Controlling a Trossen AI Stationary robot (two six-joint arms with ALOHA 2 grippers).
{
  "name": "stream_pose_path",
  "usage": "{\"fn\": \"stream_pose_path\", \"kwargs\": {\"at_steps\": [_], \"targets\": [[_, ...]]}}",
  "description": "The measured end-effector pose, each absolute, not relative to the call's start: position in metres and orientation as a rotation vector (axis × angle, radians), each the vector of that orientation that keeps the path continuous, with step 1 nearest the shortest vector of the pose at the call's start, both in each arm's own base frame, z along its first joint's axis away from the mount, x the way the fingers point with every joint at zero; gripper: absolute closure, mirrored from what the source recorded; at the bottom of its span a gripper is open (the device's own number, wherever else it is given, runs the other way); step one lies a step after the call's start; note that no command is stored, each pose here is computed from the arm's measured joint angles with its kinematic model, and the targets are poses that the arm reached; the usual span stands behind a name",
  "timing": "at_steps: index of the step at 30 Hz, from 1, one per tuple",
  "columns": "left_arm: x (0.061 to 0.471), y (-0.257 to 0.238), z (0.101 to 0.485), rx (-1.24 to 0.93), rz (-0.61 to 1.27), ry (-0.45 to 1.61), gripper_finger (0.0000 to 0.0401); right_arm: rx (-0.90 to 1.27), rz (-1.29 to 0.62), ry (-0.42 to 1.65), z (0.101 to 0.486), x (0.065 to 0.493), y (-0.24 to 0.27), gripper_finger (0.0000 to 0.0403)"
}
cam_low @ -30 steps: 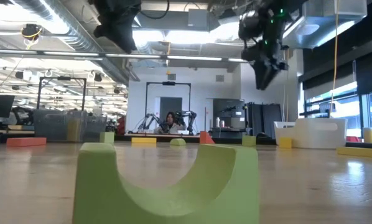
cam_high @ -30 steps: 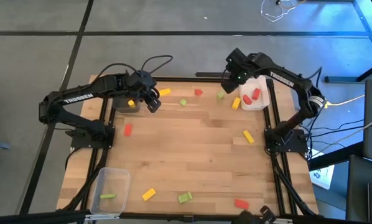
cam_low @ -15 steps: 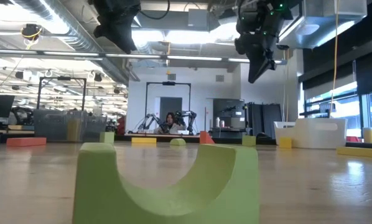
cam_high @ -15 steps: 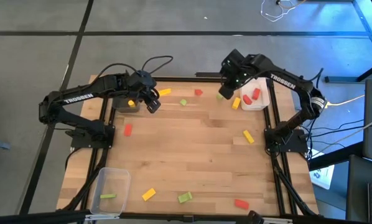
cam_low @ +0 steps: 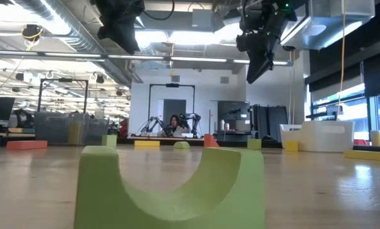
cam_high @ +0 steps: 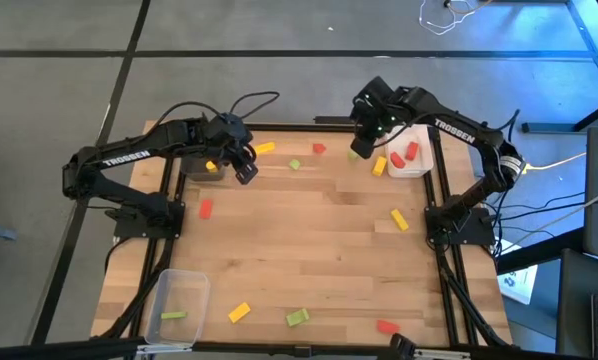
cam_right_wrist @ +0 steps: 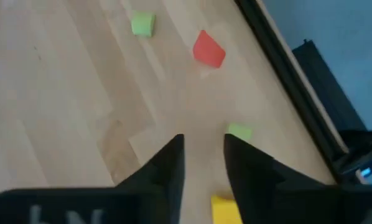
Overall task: Sort & place blocks by color
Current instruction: Put the green block into the transparent bin
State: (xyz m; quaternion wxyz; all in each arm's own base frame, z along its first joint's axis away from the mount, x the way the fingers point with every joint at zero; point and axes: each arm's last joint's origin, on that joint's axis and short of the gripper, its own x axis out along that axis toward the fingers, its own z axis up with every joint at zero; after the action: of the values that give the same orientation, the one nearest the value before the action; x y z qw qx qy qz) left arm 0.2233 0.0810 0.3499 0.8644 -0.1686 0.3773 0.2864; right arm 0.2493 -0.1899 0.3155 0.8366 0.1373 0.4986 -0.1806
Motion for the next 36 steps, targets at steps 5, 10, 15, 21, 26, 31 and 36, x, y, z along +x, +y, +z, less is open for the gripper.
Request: {"fn": "stream_pose_path", "kwargs": {"at_steps": [5, 10, 15, 21, 26, 31, 36], "targets": [[0.223, 0.081, 0.35, -0.355, 0.589, 0.793, 0.0305, 0.311, -0.448, 1.027, 0.316, 0.252, -0.193, 0.0233], [0.223, 0.081, 0.35, -0.355, 0.589, 0.792, 0.0305, 0.516, -0.579, 1.025, 0.302, 0.259, -0.201, 0.0199], [0.223, 0.081, 0.35, -0.354, 0.589, 0.792, 0.0305, 0.595, -0.628, 1.096, 0.274, 0.271, -0.211, 0.0194], [0.223, 0.081, 0.35, -0.354, 0.589, 0.792, 0.0305, 0.576, -0.668, 1.211, 0.241, 0.282, -0.222, 0.0194], [0.223, 0.081, 0.35, -0.358, 0.591, 0.791, 0.0305, 0.532, -0.69, 1.302, 0.216, 0.287, -0.23, 0.0194], [0.223, 0.081, 0.35, -0.367, 0.595, 0.789, 0.0305, 0.531, -0.668, 1.369, 0.195, 0.29, -0.235, 0.0194], [0.224, 0.08, 0.35, -0.395, 0.575, 0.787, 0.0305, 0.541, -0.663, 1.41, 0.18, 0.291, -0.24, 0.0194]]}}
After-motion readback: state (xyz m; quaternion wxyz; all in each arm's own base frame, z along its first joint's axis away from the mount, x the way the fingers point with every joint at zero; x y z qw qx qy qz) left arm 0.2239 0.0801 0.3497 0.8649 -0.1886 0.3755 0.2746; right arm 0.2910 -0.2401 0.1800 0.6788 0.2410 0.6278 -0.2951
